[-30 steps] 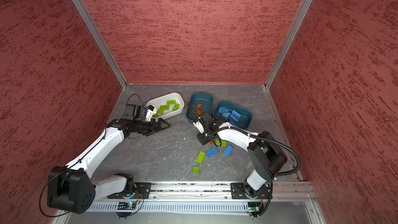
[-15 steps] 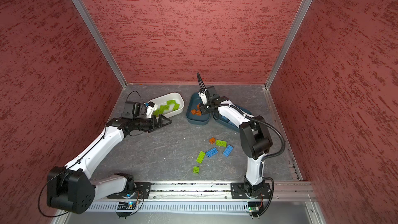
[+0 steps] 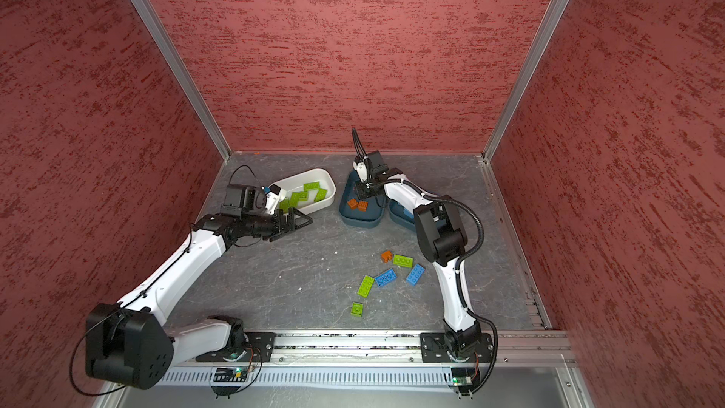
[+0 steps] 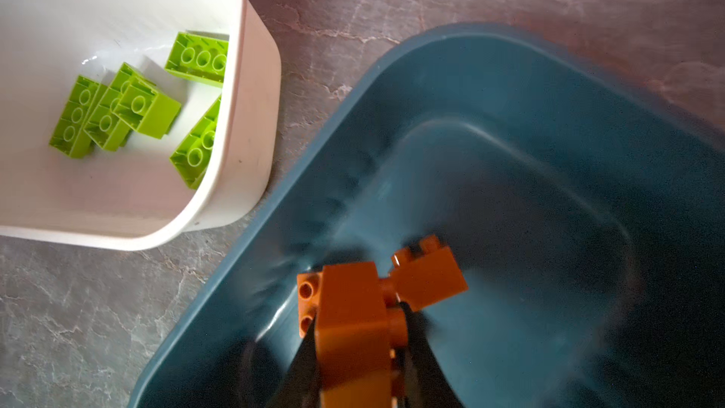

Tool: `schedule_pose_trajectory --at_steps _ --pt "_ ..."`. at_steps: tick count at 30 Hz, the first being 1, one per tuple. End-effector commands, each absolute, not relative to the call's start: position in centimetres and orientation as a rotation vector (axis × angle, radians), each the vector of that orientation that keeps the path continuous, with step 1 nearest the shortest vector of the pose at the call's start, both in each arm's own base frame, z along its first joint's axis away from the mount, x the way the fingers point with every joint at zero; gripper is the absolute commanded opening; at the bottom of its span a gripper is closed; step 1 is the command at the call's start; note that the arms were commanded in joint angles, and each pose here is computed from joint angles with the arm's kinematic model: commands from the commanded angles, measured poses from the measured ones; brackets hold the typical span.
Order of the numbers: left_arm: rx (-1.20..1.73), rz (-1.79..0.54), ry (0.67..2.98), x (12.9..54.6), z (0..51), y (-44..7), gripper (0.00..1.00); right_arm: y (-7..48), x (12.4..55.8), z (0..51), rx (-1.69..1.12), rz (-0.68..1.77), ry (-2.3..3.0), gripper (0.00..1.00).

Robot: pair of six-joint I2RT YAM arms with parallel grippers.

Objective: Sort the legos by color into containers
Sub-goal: 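Carry the orange-brown brick into the nearer teal tub and release it, then return the right gripper to the pile and grasp a lime-green brick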

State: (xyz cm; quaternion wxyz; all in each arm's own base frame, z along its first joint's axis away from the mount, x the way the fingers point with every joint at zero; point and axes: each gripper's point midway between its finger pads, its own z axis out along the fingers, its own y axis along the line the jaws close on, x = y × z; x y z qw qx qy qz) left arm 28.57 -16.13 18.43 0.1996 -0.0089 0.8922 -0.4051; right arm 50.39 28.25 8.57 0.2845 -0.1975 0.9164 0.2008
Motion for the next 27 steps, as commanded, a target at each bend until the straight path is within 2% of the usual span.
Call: schedule_pose_trajectory --at_steps 1,5,7,11,15,22,27 --pt "0.005 -1.137 2.477 29.1 19.1 -16.2 1.0 30.0 51.8 9.9 -0.498 0.639 2.382 0.29" --pt "0.006 -1.136 2.481 29.2 19.0 -16.2 1.0 30.0 52.1 10.3 -0.478 0.642 2.374 0.48" --pt "0.004 -1.137 2.483 29.2 18.9 -16.2 1.0 29.9 51.9 11.2 -0.478 0.644 2.361 0.55" --pt "0.005 -1.137 2.481 29.2 18.9 -16.2 1.0 29.6 50.4 13.6 -0.503 0.668 2.322 0.57" --pt "0.004 -1.141 2.486 29.1 18.7 -16.2 1.0 28.3 47.0 15.3 -0.515 0.67 2.324 0.6" --pt "-0.001 -1.15 2.499 28.9 18.1 -16.3 1.0 25.9 37.4 13.5 -0.514 0.636 2.483 0.67" --pt "-0.006 -1.145 2.505 28.9 17.8 -16.2 1.0 24.6 30.6 11.1 -0.371 0.61 2.653 0.69"
